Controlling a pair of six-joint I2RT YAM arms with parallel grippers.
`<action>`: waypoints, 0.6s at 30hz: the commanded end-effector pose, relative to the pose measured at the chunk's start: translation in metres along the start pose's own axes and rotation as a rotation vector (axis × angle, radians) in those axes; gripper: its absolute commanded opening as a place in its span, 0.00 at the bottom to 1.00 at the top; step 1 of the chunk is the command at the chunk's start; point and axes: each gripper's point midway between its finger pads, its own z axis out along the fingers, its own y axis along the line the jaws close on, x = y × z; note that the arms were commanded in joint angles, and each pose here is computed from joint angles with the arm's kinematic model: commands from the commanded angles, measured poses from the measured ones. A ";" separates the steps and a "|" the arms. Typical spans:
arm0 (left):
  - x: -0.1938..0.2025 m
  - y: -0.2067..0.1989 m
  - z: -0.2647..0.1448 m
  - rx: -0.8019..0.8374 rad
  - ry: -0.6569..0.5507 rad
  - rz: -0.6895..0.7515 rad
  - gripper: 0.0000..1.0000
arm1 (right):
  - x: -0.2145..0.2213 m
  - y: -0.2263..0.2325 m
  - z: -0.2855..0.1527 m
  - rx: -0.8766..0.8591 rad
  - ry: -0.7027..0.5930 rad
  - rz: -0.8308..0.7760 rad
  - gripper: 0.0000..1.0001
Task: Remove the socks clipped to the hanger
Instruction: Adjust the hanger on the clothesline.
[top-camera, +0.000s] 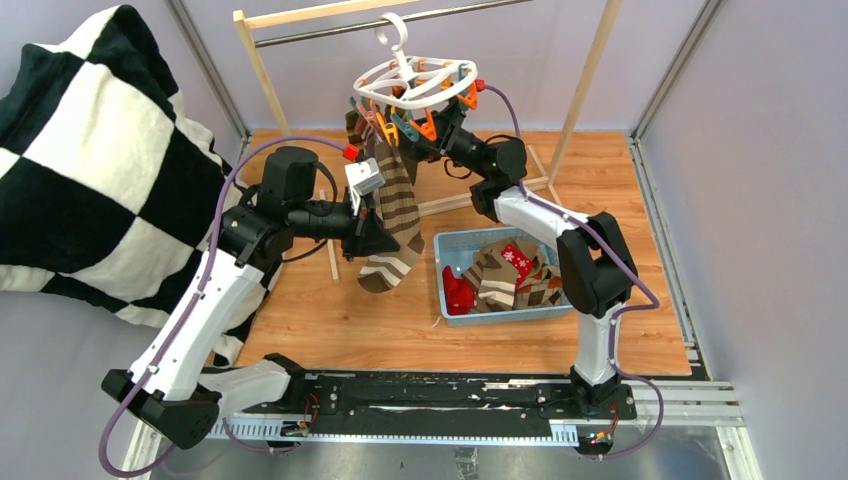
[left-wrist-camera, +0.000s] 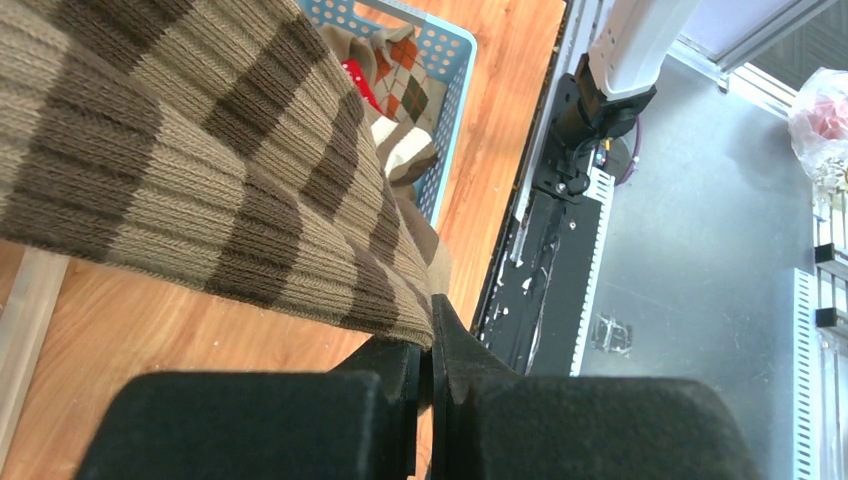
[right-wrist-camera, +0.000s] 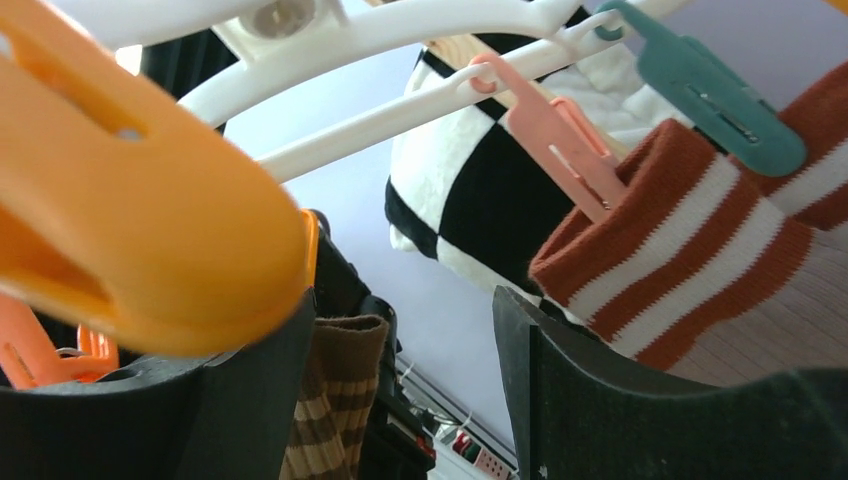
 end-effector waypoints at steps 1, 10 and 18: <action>-0.005 -0.003 -0.006 -0.010 -0.017 0.027 0.00 | 0.018 0.047 0.009 -0.137 0.097 -0.066 0.71; -0.002 0.000 -0.006 -0.028 -0.010 0.021 0.00 | 0.024 0.057 0.009 -0.165 0.126 -0.061 0.70; -0.003 -0.001 -0.007 -0.029 -0.015 0.030 0.00 | 0.026 0.056 -0.005 -0.112 0.130 -0.077 0.70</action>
